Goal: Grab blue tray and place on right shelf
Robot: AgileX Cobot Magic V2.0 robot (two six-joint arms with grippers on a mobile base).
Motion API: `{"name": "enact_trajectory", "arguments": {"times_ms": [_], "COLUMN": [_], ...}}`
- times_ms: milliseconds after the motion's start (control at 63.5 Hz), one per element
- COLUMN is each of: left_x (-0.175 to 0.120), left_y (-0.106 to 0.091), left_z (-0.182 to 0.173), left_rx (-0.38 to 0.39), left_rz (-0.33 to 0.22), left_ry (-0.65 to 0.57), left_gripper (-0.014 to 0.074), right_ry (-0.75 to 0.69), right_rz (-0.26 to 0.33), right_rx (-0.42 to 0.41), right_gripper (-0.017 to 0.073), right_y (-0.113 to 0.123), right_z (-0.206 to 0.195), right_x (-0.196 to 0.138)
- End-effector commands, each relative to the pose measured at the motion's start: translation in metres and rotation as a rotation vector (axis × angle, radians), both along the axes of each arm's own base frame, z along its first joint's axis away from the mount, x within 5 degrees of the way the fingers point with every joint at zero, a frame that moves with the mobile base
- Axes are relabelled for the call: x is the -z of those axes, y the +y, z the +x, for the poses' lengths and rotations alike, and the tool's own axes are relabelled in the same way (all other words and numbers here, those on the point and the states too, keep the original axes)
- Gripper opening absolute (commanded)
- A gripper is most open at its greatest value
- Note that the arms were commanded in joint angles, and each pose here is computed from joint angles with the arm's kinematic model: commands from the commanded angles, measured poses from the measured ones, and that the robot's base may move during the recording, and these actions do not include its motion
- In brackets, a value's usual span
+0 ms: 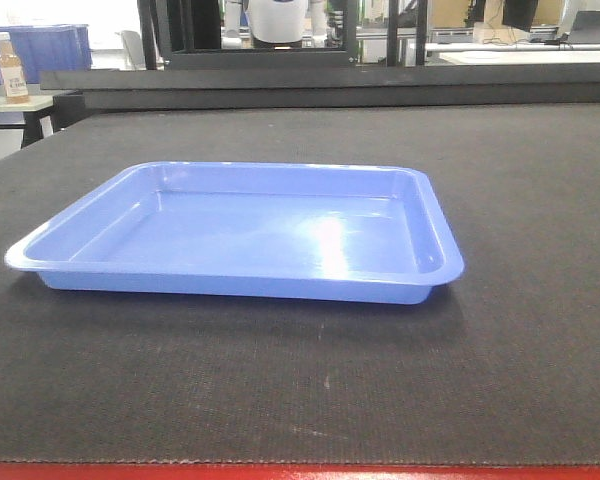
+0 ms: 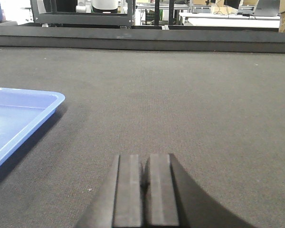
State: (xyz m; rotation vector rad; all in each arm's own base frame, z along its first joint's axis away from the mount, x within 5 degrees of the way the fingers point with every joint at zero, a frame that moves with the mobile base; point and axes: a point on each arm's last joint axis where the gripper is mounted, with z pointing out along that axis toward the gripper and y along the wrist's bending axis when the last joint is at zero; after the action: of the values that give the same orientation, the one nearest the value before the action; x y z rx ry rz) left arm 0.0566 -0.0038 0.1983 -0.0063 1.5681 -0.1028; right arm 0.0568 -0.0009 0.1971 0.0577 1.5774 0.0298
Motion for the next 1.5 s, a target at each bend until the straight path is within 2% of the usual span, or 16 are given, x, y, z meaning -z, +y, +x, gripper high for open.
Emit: {"name": "enact_trajectory", "arguments": {"times_ms": [0, 489, 741, 835, 898, 977, 1040, 1087, 1135, 1308, 1371, 1481], "left_x": [0.002, 0.001, -0.008, -0.031, -0.056, -0.090, -0.118, -0.138, -0.155, -0.173, -0.176, -0.182], "left_y": [0.001, 0.001, 0.002, 0.003, 0.002, 0.001, 0.001, 0.001, 0.000, -0.002, -0.004, -0.012], "left_z": [0.000, 0.000, -0.001, -0.005, -0.009, -0.014, -0.014, -0.013, -0.005, 0.037, 0.056, 0.082], "left_rx": [-0.012, -0.013, -0.026, -0.028, -0.018, -0.012, -0.009, -0.005, -0.002, 0.007, 0.020, 0.069], "left_rz": [-0.010, -0.010, -0.016, -0.012, 0.031, 0.079, 0.088, 0.090, 0.093, 0.098, 0.096, 0.079], "left_ry": [-0.064, -0.072, -0.164, -0.245, -0.226, -0.172, -0.136, -0.114, -0.072, 0.068, 0.114, 0.181], "left_gripper": [-0.0048, -0.0048, -0.0048, -0.0048, -0.0048, -0.0047, -0.0033, 0.0009, 0.0079, 0.0383, 0.0424, 0.0422], "right_ry": [-0.130, -0.133, -0.182, -0.303, -0.358, -0.349, -0.303, -0.265, -0.232, -0.124, -0.078, -0.023], "right_rz": [-0.004, -0.004, -0.002, 0.014, 0.013, 0.012, 0.011, 0.010, 0.011, 0.014, 0.017, 0.065], "right_rx": [0.004, 0.005, 0.007, 0.010, 0.008, 0.001, -0.006, -0.009, -0.010, -0.012, -0.039, -0.131], "right_gripper": [0.0057, 0.0057, 0.0057, 0.0057, 0.0057, 0.0057, 0.0065, 0.0109, 0.0200, 0.0516, 0.0603, 0.0629], "right_y": [0.000, 0.000, -0.001, -0.001, -0.001, 0.000, 0.001, 0.001, 0.001, 0.001, 0.003, 0.013], "right_z": [-0.003, -0.003, -0.004, -0.009, -0.016, -0.025, -0.028, -0.026, -0.019, 0.017, 0.032, 0.052], "right_x": [-0.017, -0.017, -0.021, -0.044, -0.068, -0.099, -0.121, -0.135, -0.147, -0.167, -0.169, -0.180]}}
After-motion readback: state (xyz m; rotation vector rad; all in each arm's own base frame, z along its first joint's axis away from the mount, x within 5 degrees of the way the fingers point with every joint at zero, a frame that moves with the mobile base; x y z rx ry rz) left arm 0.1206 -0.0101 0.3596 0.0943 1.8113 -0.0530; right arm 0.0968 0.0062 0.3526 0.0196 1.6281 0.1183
